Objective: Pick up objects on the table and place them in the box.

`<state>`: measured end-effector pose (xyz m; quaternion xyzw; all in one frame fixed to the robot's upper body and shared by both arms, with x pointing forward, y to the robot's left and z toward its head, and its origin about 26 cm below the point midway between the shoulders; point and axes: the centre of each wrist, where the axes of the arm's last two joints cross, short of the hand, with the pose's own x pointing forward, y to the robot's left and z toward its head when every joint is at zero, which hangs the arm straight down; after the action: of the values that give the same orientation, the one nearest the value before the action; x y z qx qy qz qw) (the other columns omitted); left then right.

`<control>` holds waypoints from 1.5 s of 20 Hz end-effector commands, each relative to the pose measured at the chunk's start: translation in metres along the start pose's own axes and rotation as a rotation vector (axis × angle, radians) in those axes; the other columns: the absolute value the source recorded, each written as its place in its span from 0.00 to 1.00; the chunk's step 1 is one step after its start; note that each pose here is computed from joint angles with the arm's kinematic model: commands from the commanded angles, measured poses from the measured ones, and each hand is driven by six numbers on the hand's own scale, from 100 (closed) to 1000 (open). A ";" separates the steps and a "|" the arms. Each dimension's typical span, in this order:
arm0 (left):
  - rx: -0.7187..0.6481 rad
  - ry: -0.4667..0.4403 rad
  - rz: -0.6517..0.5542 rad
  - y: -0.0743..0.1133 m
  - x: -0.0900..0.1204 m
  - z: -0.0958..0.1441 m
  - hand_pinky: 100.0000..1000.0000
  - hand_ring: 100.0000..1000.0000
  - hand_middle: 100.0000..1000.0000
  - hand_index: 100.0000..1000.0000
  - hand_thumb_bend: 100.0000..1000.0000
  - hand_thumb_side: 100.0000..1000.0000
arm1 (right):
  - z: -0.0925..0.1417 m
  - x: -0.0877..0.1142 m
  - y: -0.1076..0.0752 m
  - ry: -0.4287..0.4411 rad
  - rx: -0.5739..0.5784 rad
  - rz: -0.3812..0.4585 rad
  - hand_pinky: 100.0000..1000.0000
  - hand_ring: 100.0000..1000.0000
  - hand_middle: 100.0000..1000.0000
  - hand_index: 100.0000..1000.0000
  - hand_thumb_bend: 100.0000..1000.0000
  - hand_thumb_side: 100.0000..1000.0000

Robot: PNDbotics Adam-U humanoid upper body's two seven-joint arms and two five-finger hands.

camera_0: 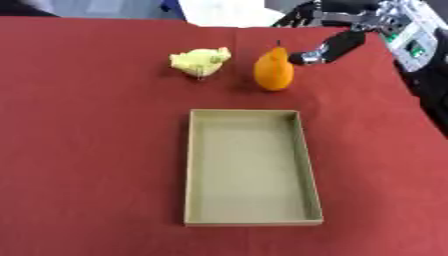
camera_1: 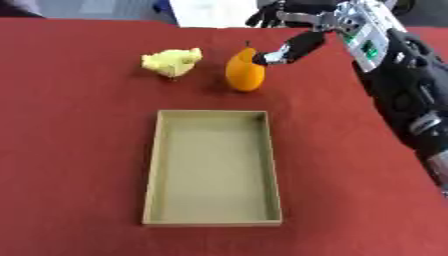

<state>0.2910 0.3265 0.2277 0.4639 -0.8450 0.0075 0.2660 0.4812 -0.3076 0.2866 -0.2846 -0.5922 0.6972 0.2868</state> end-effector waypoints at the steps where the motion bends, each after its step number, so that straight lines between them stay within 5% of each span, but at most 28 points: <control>1: 0.005 -0.033 0.009 0.003 0.006 -0.007 0.73 0.78 0.47 0.79 0.37 0.55 | 0.003 -0.003 -0.012 0.048 -0.028 0.028 0.79 0.84 0.86 0.96 0.31 0.65; 16: 0.009 -0.029 0.022 0.001 0.008 -0.007 0.72 0.78 0.47 0.79 0.36 0.55 | 0.002 -0.014 0.000 0.202 -0.072 0.042 0.78 0.84 0.86 0.96 0.30 0.63; 22: 0.012 -0.024 0.027 0.001 0.008 -0.006 0.72 0.78 0.47 0.79 0.36 0.56 | 0.002 -0.017 0.006 0.193 -0.017 0.046 0.77 0.82 0.80 0.93 0.23 0.60; 30: 0.011 -0.023 0.027 0.001 0.007 -0.006 0.72 0.78 0.47 0.79 0.35 0.56 | 0.004 -0.016 0.003 0.149 -0.045 0.037 0.71 0.71 0.50 0.65 0.08 0.43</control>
<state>0.2923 0.3230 0.2283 0.4546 -0.8492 0.0124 0.2682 0.4918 -0.3167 0.2702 -0.3426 -0.5735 0.6714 0.3207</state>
